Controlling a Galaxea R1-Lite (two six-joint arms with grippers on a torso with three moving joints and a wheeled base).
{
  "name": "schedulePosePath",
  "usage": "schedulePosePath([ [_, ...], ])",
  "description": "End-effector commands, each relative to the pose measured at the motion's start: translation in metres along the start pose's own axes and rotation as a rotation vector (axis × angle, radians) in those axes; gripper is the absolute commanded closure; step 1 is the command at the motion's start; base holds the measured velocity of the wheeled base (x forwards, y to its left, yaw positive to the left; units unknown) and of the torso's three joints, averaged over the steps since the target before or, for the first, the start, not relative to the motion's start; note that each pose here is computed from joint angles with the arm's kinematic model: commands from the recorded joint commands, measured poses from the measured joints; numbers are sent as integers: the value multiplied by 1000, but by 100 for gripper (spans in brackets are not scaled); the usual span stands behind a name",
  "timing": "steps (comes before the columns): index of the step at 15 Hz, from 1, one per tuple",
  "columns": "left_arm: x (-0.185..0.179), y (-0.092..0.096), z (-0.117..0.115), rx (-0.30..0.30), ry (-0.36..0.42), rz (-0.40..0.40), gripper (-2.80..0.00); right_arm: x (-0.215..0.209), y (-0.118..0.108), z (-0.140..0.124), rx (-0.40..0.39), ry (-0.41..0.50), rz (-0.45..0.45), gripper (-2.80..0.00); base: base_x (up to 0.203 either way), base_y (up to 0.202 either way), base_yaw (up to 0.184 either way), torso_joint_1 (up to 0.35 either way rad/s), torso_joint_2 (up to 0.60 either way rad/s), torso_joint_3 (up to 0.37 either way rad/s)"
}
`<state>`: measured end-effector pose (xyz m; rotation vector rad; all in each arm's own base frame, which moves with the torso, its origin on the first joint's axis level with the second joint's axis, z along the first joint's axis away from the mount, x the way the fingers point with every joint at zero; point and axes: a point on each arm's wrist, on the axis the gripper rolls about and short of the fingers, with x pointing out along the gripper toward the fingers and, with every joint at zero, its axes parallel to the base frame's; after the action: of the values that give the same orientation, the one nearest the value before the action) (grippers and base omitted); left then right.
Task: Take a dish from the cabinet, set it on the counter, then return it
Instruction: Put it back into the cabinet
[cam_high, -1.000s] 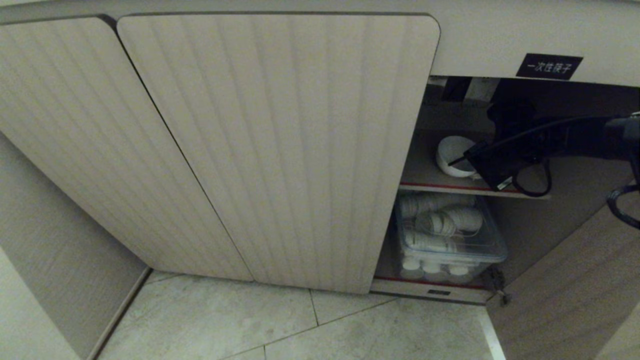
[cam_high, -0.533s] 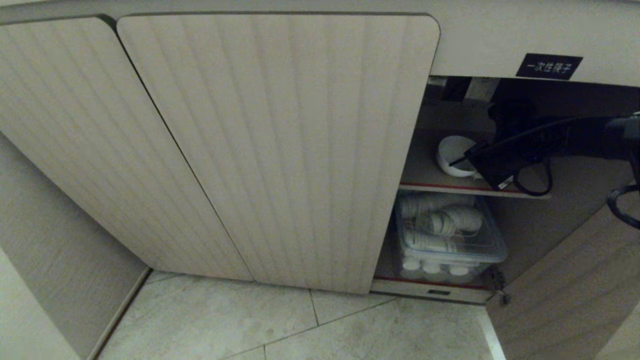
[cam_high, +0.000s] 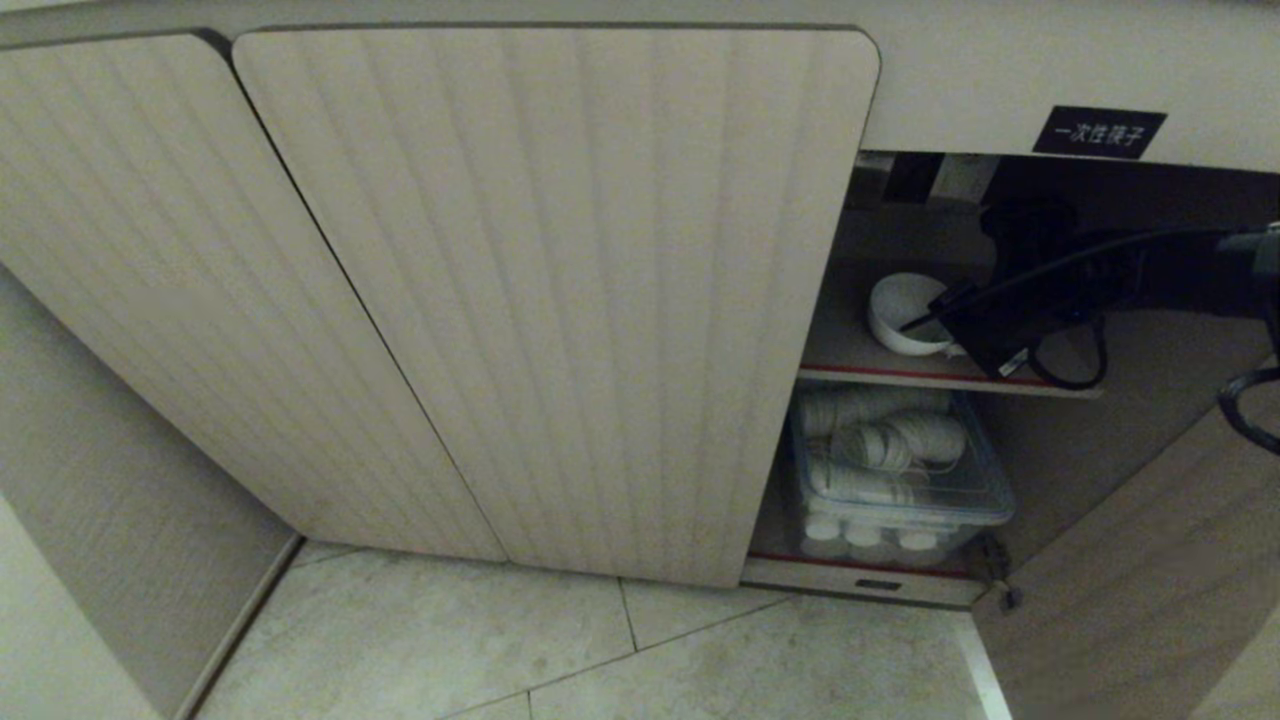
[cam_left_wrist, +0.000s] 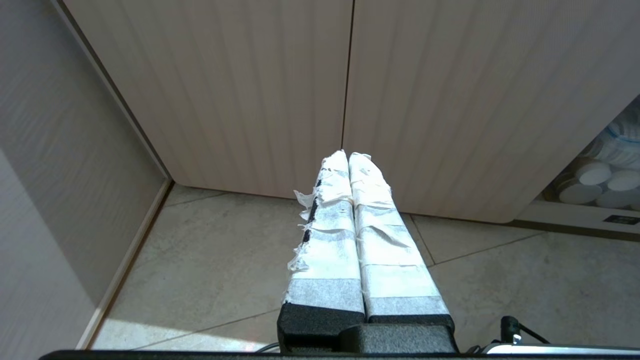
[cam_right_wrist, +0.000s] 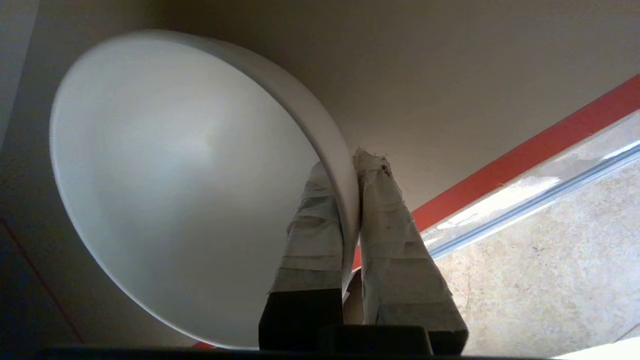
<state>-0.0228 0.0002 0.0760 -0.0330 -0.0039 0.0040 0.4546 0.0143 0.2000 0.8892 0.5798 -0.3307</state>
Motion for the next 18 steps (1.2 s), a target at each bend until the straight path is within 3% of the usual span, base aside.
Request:
schedulePosePath([
  [1,0,0,0,-1,-2,0,0,-4,2,1,-2,-5,8,0,0,0,0,0,0,0],
  [18,0,0,0,-1,-1,1,0,-2,3,2,-2,-16,22,0,0,0,0,0,0,0],
])
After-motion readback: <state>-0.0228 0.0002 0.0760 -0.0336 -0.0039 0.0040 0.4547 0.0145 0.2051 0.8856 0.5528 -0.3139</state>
